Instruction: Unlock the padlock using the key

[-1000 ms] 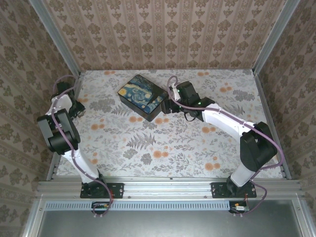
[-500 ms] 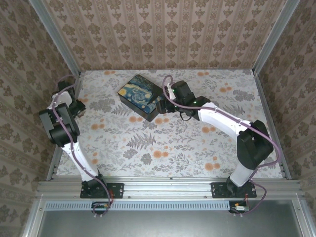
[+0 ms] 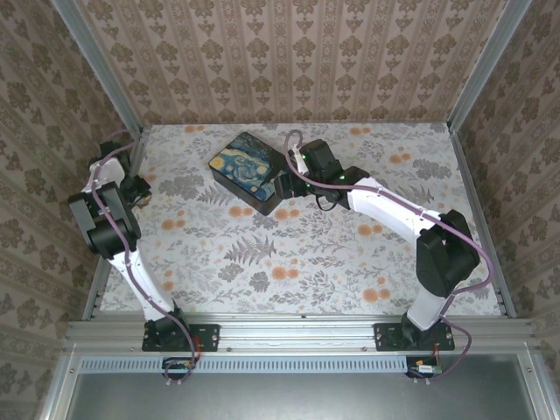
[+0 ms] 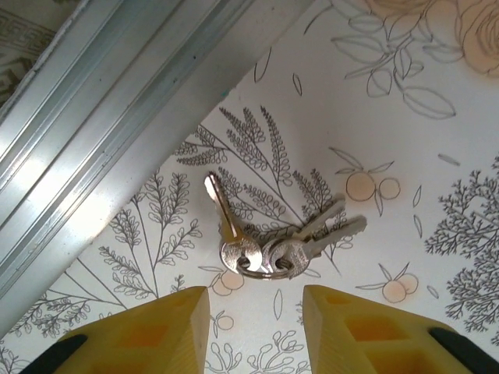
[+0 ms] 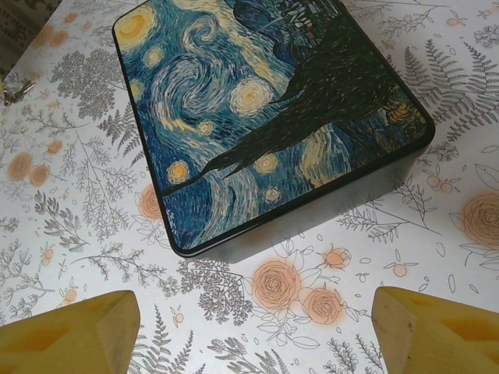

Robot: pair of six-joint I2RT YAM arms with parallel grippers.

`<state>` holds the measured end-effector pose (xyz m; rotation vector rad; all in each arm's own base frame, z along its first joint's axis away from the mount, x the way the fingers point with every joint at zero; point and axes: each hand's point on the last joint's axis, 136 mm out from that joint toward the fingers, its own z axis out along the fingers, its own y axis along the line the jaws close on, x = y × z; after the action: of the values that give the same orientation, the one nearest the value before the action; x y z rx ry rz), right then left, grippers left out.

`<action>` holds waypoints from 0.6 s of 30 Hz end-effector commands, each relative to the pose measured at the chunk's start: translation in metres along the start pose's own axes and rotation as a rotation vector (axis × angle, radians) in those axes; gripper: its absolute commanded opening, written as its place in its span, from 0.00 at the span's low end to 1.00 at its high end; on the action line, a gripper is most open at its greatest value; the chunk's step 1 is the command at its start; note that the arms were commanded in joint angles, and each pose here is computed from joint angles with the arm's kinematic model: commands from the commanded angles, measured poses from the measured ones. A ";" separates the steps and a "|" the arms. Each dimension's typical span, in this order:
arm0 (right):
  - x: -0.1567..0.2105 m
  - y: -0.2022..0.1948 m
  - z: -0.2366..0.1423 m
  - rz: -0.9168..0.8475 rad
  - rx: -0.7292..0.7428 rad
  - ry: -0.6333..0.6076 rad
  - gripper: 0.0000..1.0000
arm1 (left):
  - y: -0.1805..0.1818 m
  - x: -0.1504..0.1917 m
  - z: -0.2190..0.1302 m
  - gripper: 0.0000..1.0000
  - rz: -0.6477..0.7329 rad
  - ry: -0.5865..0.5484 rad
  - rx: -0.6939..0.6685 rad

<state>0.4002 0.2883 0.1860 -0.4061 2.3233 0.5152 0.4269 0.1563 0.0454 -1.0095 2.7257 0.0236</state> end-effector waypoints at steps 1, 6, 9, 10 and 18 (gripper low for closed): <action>-0.005 0.005 -0.008 -0.024 -0.004 -0.001 0.79 | 0.007 0.013 -0.002 0.38 0.027 0.037 -0.003; -0.004 0.005 -0.007 -0.031 -0.004 0.005 0.79 | 0.006 0.008 0.000 0.37 0.034 0.033 0.004; -0.004 0.005 -0.007 -0.029 -0.003 0.004 0.79 | 0.006 0.005 0.001 0.37 0.024 0.022 0.006; -0.004 0.005 -0.008 -0.030 -0.004 0.003 0.79 | 0.007 0.005 0.001 0.37 0.022 0.025 0.008; -0.006 0.008 -0.010 -0.032 -0.014 0.001 0.79 | 0.007 0.003 0.003 0.31 0.025 0.041 0.026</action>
<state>0.3986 0.2873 0.1841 -0.4296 2.3285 0.5020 0.4204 0.1592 0.0406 -0.9923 2.7504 -0.0025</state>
